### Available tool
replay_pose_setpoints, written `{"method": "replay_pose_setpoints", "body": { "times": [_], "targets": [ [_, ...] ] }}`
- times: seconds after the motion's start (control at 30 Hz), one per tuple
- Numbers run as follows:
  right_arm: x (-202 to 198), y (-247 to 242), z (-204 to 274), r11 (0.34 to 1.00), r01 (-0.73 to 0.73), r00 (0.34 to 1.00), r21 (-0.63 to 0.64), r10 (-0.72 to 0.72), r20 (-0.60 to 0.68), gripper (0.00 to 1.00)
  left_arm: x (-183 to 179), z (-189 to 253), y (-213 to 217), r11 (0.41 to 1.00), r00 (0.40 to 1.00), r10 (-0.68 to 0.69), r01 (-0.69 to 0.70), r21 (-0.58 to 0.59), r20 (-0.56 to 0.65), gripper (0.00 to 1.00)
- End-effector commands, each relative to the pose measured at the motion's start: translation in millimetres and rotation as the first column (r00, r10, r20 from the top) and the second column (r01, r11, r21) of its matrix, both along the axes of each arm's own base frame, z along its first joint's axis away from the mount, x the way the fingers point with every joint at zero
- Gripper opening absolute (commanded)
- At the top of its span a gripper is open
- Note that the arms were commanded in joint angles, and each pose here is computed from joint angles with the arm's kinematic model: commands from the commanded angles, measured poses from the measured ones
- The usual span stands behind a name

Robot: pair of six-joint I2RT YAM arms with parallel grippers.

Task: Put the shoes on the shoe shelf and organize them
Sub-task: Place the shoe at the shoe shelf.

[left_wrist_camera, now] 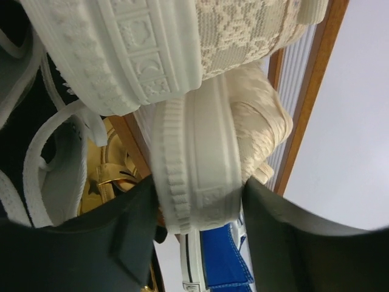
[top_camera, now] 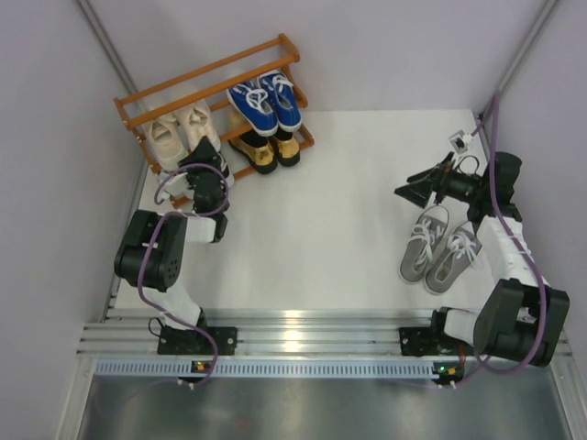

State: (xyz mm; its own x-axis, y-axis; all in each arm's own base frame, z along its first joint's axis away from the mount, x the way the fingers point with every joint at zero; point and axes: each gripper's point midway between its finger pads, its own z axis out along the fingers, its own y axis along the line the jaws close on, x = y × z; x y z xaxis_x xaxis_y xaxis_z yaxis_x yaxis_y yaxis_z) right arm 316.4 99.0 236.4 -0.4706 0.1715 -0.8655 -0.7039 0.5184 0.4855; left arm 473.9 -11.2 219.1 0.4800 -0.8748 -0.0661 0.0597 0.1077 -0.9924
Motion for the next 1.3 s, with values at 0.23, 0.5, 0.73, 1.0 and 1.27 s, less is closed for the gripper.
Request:
{"method": "replay_pose_setpoints", "body": {
  "times": [0.23,0.5,0.73,1.0,1.27],
  "targets": [
    [-3.5,-4.2,16.3,1.0,-0.011,0.996,-0.008,0.012,0.093,0.99,-47.1,113.0,9.2,0.995,0.914,0.0,0.042,-0.094,0.405,0.98],
    [-4.5,-3.7,19.0,1.0,-0.014,0.995,-0.007,0.014,0.101,1.0,-45.6,92.3,-19.5,0.976,0.952,-0.174,0.2,-0.082,0.252,0.98],
    [-5.7,-4.0,20.0,1.0,-0.013,0.995,-0.004,0.013,0.103,0.99,-54.5,60.6,-24.6,0.97,0.972,-0.215,0.224,-0.091,0.1,0.98],
    [-6.8,-4.7,22.7,1.0,-0.013,0.994,-0.005,0.013,0.113,0.99,-67.0,70.0,-46.6,0.941,0.936,-0.338,0.338,0.017,0.098,0.98],
    [-7.3,-4.9,21.3,1.0,-0.018,0.993,-0.014,0.019,0.115,1.0,-122.0,89.3,-56.9,0.692,0.844,-0.359,0.528,0.492,-0.4,0.99]
  ]
}}
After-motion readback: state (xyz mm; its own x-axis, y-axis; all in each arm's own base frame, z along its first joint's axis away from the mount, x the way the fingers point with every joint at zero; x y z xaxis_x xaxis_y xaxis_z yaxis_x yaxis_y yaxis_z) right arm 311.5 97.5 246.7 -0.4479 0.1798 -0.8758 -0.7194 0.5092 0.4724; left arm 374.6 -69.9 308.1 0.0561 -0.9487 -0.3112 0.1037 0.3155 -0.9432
